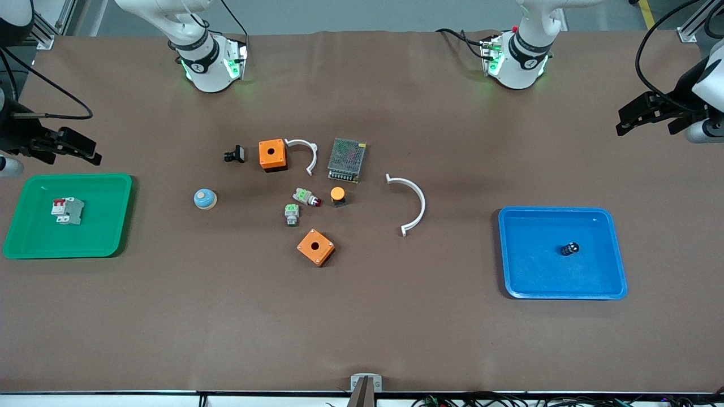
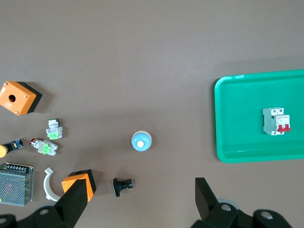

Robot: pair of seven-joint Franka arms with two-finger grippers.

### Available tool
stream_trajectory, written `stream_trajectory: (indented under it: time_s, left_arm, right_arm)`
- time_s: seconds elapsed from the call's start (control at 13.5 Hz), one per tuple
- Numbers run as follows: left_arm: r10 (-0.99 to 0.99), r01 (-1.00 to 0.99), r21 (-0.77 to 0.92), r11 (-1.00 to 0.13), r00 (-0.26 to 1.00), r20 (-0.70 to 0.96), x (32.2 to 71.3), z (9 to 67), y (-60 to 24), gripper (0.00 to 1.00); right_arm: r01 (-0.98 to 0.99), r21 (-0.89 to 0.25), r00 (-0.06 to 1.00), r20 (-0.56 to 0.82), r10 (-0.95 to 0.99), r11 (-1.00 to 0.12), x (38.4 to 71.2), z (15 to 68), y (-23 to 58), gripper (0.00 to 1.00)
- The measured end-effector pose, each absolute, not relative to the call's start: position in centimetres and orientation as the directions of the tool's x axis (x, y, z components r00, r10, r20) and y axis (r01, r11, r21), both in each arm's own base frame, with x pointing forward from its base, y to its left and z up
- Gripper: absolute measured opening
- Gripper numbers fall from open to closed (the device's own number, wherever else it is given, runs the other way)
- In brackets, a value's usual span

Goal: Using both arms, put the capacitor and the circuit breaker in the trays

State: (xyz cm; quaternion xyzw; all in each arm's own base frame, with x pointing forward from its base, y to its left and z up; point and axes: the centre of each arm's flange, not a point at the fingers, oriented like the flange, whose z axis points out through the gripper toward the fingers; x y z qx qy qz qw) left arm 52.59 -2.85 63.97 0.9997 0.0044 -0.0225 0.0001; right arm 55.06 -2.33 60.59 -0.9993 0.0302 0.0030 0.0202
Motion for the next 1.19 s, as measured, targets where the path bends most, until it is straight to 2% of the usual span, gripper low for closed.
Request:
stream_trajectory:
  time_s: [0.3, 0.67, 1.19]
  left_arm:
    - [-0.012, -0.012, -0.001, -1.000, 0.999, -0.042, 52.7, 64.0, -4.0, 1.00]
    - [-0.011, -0.011, -0.001, -1.000, 0.999, -0.040, 52.9, 64.1, -4.0, 1.00]
    - [-0.006, -0.006, 0.002, -1.000, 1.000, -0.020, 53.9, 64.8, -3.7, 1.00]
  right_arm:
    - [-0.082, -0.041, 0.995, 0.060, -0.085, -0.996, 55.2, 63.8, -3.7, 1.00]
    - [-0.095, -0.041, 0.993, 0.072, -0.097, -0.995, 54.7, 65.8, -4.4, 1.00]
    - [-0.095, -0.028, 0.994, 0.058, -0.097, -0.995, 54.5, 66.0, -4.5, 1.00]
